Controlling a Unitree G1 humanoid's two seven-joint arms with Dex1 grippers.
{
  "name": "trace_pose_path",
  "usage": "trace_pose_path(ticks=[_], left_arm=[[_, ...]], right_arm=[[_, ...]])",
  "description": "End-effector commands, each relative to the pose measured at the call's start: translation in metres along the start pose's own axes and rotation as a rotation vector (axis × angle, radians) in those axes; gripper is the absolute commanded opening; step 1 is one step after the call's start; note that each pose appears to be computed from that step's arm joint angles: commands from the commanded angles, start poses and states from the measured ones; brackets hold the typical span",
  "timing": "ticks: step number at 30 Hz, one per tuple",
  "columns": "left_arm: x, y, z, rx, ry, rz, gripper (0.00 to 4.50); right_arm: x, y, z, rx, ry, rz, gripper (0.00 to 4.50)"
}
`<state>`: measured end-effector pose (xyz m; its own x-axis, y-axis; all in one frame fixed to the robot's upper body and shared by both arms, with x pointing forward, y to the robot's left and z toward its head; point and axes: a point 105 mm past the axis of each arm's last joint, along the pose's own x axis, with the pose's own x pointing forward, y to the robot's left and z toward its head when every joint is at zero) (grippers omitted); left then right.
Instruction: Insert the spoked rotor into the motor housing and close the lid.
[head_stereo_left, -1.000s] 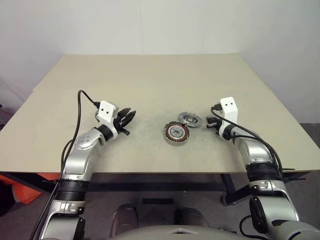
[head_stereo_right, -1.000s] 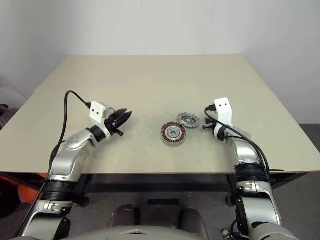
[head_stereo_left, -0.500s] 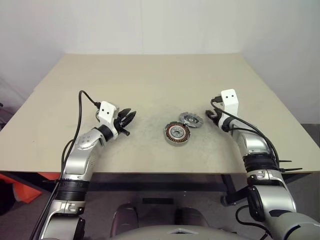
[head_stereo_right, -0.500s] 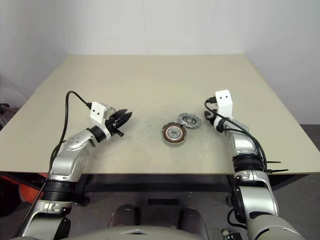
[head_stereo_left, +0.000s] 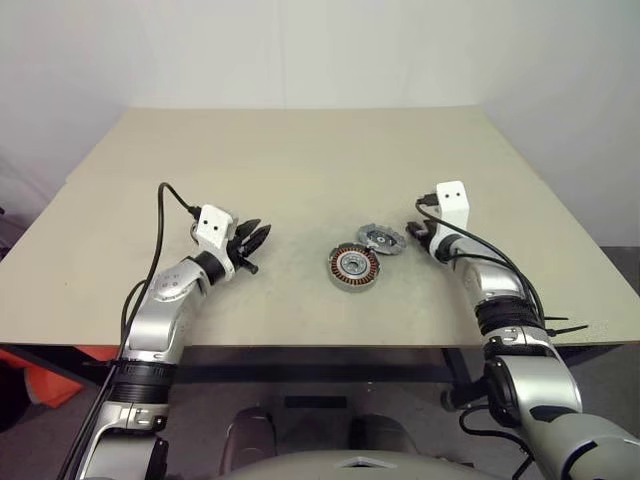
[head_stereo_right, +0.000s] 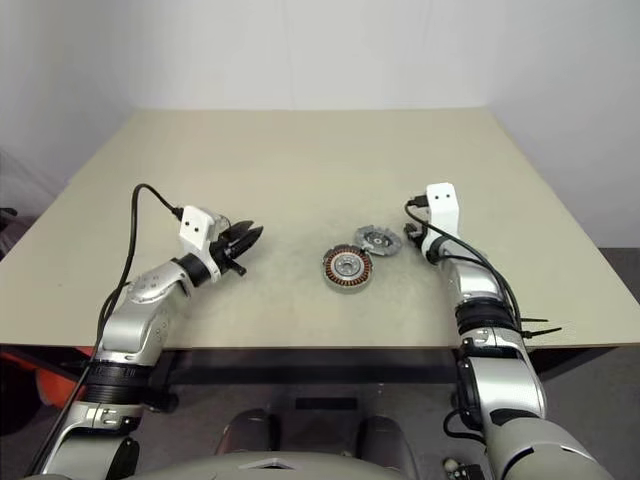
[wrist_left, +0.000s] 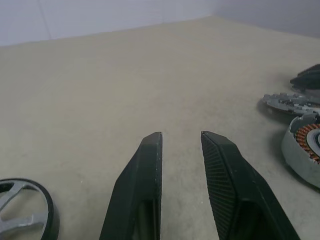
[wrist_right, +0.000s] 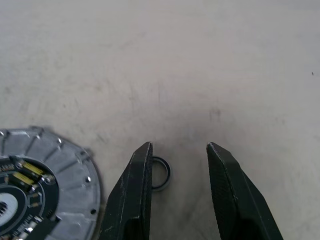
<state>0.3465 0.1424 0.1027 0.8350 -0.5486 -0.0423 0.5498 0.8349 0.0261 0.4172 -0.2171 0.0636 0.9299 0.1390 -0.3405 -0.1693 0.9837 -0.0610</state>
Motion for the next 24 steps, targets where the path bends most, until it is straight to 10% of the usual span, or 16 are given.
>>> trace_pose_path(ticks=[1,24], left_arm=[[-0.001,0.000,0.014,0.044,-0.044,-0.006,1.30],[-0.002,0.001,0.012,0.052,-0.032,-0.005,1.30]], right_arm=[[0.000,0.001,0.031,0.005,-0.098,0.007,1.89],[0.000,-0.001,0.004,0.002,-0.018,-0.008,1.89]])
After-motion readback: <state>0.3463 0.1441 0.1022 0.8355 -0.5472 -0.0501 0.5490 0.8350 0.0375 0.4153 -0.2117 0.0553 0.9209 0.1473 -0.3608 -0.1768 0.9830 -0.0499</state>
